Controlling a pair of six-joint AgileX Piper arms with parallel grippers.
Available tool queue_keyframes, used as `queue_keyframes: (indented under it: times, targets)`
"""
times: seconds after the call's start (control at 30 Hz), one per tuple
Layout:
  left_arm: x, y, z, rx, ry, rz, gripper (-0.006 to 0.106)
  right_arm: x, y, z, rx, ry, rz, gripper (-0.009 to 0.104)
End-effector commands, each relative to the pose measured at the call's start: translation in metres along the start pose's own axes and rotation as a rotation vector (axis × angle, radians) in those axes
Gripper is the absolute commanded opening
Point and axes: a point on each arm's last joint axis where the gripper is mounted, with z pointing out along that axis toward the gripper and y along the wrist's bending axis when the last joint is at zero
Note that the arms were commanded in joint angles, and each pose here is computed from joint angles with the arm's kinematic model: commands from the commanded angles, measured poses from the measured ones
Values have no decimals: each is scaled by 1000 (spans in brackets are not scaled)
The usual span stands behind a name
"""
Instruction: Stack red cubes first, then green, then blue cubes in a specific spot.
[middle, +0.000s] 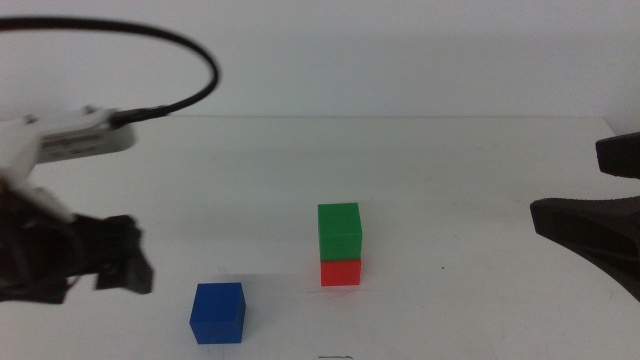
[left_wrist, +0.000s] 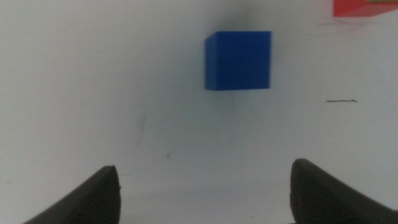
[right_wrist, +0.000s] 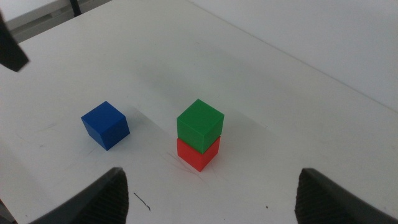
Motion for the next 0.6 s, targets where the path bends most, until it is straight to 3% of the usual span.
queue_keyframes:
  times: [0.0,0.17,0.57]
  targets:
    - [-13,-16,-5,14,-38,-7,94,-12,-3,-6,24,-89,-14,79]
    - [-30,-38,9,-106,7,30,94,-12,-3,-6,24,-89,-14,79]
    - [-46,-73,59,-140,132,55,94,-12,-3,-6,24,-89,-14,79]
